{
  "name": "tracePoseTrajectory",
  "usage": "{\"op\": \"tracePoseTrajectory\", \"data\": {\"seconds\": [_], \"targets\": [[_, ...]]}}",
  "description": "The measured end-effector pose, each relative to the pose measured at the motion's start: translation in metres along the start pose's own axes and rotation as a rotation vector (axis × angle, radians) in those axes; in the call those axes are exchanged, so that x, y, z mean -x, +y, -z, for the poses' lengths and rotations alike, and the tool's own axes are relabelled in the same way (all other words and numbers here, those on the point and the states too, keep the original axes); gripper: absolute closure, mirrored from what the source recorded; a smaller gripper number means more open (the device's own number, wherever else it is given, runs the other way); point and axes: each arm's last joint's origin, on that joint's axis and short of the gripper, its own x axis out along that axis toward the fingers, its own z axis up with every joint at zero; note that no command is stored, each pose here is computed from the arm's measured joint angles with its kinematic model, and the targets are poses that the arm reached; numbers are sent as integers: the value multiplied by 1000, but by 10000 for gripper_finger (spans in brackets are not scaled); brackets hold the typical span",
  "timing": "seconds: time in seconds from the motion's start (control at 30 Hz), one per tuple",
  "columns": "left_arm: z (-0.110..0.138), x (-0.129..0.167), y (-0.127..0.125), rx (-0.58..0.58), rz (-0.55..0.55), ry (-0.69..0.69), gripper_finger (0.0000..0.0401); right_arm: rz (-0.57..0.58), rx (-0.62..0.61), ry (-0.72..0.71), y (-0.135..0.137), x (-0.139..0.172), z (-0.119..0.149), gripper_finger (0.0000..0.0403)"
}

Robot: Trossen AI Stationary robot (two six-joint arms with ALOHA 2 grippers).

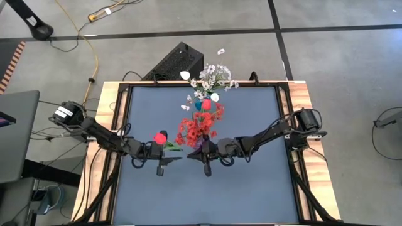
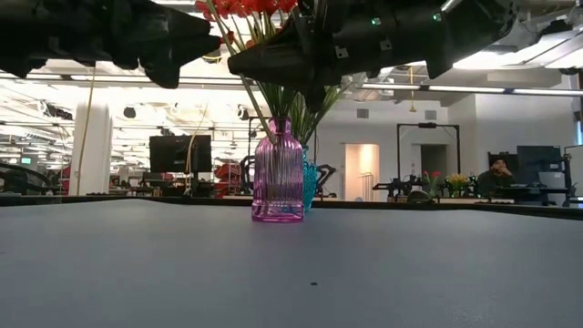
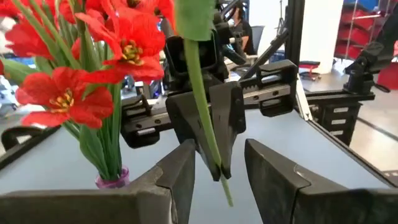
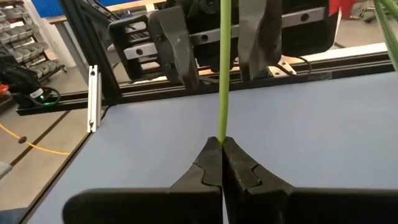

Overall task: Sort flowers into vase by color
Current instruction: Put the red tulip into the purple vase

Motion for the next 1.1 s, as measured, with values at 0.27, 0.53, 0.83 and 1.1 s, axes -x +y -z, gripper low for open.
{"op": "tracePoseTrajectory", "data": {"seconds": [0.27, 0.53, 0.83, 1.1], "targets": [[-1, -2, 5, 91, 9, -10, 271, 7, 43, -18, -3, 0, -2, 384], [-8, -16, 9, 121, 34, -27, 271, 17, 75, -14, -7, -1, -2, 383], [-2, -22, 11, 97, 19, -1, 274, 16, 98, -8, -6, -1, -2, 382], [-2, -22, 11, 55, 19, 0, 373, 20, 98, -12, -8, -1, -2, 374]]}}
